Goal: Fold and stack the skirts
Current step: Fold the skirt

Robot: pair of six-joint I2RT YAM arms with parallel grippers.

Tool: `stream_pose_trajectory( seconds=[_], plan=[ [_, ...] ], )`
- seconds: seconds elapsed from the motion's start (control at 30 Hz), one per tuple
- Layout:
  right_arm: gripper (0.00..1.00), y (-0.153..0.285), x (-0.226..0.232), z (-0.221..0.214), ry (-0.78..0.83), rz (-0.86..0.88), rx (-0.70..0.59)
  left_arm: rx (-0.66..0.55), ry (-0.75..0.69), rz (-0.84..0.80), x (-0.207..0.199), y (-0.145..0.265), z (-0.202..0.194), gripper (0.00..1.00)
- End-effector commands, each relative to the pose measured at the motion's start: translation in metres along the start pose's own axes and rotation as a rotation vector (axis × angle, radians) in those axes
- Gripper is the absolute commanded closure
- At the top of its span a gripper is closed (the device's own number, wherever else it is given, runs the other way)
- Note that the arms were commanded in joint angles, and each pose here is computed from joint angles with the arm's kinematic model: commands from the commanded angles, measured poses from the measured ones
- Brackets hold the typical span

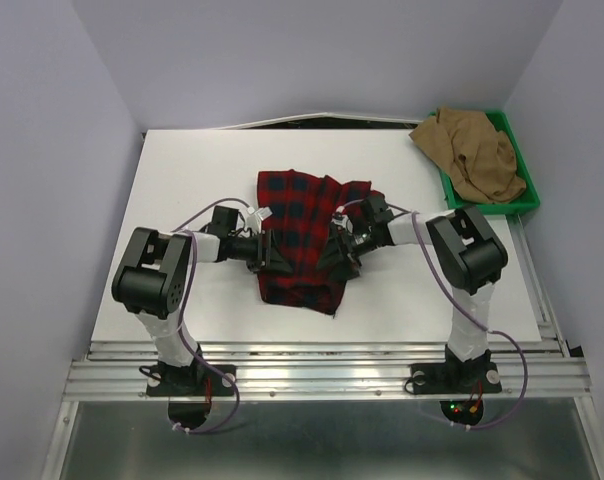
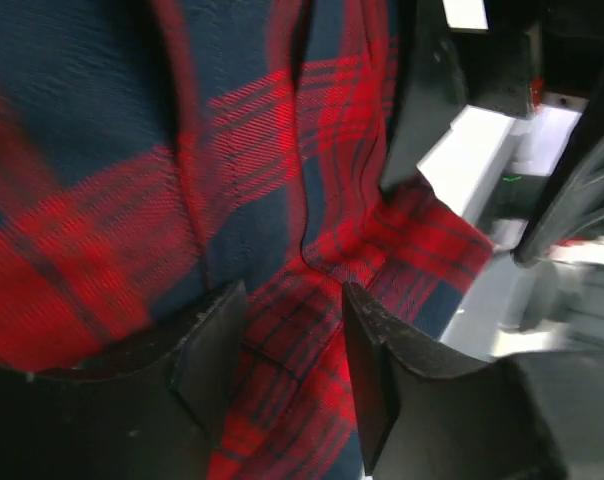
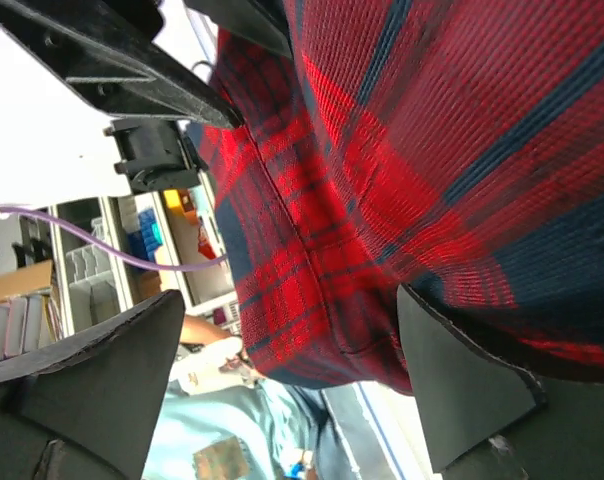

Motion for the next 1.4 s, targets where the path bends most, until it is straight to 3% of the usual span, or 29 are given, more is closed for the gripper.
stream_pose_trajectory(
  seconds=[0.0, 0.17, 0.37, 0.43, 0.57, 0.7, 0.87, 1.07, 1.23, 1.37],
  plan=[
    [0.09, 0.004, -0.048, 0.018, 0.005, -0.138, -0.035, -0.002, 0.049, 0.026, 0.017, -0.004, 0.005, 0.44],
    [0.13, 0.011, -0.062, 0.036, 0.118, -0.259, -0.056, -0.043, -0.048, 0.025, 0.002, 0.006, 0.024, 0.36],
    [0.14, 0.026, -0.013, 0.039, 0.198, -0.191, -0.067, -0.138, -0.528, 0.235, -0.031, 0.056, 0.07, 0.25],
    [0.21, 0.033, 0.013, 0.036, 0.244, -0.138, -0.085, -0.171, -0.716, 0.325, -0.049, 0.072, 0.078, 0.17],
    [0.32, 0.043, 0.049, 0.029, 0.296, -0.049, -0.108, -0.155, -1.053, 0.447, -0.081, 0.077, 0.062, 0.05],
    [0.39, 0.048, 0.067, 0.038, 0.325, -0.035, -0.151, -0.094, -1.303, 0.508, -0.097, 0.056, 0.022, 0.01],
    [0.44, 0.026, 0.053, 0.04, 0.323, -0.073, -0.128, -0.027, -1.442, 0.623, -0.094, 0.037, 0.001, 0.01],
    [0.51, -0.002, -0.002, 0.037, 0.22, -0.142, -0.057, 0.039, -1.568, 0.682, -0.082, 0.01, -0.025, 0.01],
    [0.61, -0.017, -0.064, 0.033, 0.1, -0.265, -0.008, 0.099, -1.609, 0.691, -0.07, -0.011, -0.041, 0.01],
    [0.64, -0.021, -0.082, 0.028, 0.054, -0.295, 0.01, 0.103, -1.603, 0.701, -0.066, -0.02, -0.041, 0.02]
  ],
)
Point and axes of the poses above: each gripper's point midway between its finger pads, its own y axis back along the fingers, its own x axis along the line the jaws close on, z = x × y, the point moved 3 cm from there along y, back along the fingers, and after that the axes turned 6 degrees about -y, right-handed, at the moved point
